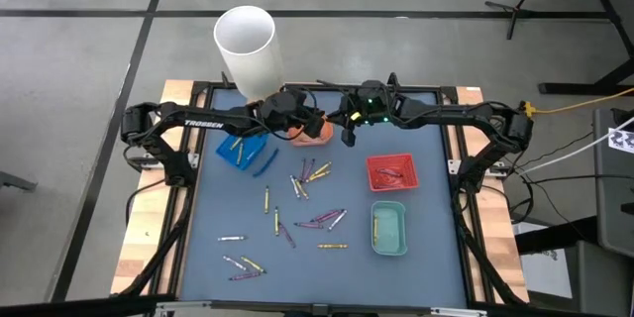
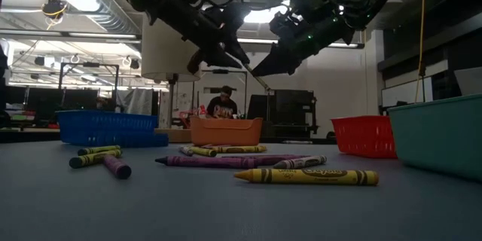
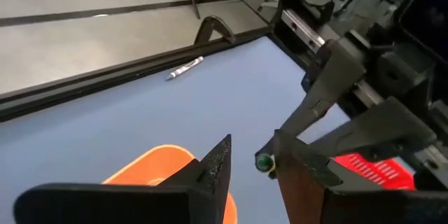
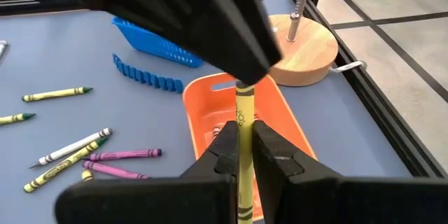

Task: Sort crayons
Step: Put the green crayon into the dark blue bin

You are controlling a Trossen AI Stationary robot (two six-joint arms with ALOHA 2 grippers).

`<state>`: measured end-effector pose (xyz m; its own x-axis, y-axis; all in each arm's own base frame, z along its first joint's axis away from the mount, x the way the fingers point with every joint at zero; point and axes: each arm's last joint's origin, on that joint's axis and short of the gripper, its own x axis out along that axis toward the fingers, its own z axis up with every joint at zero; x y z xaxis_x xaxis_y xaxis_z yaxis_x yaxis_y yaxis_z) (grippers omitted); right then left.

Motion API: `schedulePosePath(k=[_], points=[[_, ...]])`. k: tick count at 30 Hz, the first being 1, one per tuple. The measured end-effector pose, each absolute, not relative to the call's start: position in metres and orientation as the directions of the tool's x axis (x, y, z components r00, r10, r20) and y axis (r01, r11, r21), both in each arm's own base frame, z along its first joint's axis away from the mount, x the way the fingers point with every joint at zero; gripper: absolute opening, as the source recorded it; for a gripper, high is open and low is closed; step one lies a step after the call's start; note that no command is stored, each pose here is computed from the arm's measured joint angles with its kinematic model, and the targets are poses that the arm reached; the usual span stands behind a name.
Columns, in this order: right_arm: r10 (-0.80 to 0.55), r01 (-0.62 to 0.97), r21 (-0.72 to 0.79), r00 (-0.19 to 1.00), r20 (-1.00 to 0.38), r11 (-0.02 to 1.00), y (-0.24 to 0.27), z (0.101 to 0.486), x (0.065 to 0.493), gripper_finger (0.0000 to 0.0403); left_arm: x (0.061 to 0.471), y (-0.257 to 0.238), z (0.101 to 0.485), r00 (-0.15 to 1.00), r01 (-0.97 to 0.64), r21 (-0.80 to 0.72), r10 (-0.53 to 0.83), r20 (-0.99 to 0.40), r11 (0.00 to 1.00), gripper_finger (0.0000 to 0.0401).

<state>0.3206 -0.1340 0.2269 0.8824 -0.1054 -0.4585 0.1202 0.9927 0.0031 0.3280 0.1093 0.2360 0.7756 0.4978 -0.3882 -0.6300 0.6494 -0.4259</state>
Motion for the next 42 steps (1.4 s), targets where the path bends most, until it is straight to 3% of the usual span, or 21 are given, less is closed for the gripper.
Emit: schedulePosePath(k=[19,31,42], points=[[-0.091,0.11,0.022,0.908,-0.408,0.994,-0.1345,0.2317,0.3229,0.0021,0.3288,0.1093,0.2377,0.785,-0.62,-0.445,0.497,-0.371,0.646,0.0092],[-0.092,0.11,0.022,0.908,-0.41,0.994,-0.1345,0.2316,0.3228,0.0021,0.329,0.109,0.238,0.787,-0.616,-0.442,0.494,-0.368,0.652,0.0009],[-0.092,0.111,0.022,0.907,-0.41,0.994,-0.1345,0.2315,0.3228,0.0021,0.329,0.1088,0.2379,0.787,-0.617,-0.44,0.495,-0.369,0.652,0.0009]])
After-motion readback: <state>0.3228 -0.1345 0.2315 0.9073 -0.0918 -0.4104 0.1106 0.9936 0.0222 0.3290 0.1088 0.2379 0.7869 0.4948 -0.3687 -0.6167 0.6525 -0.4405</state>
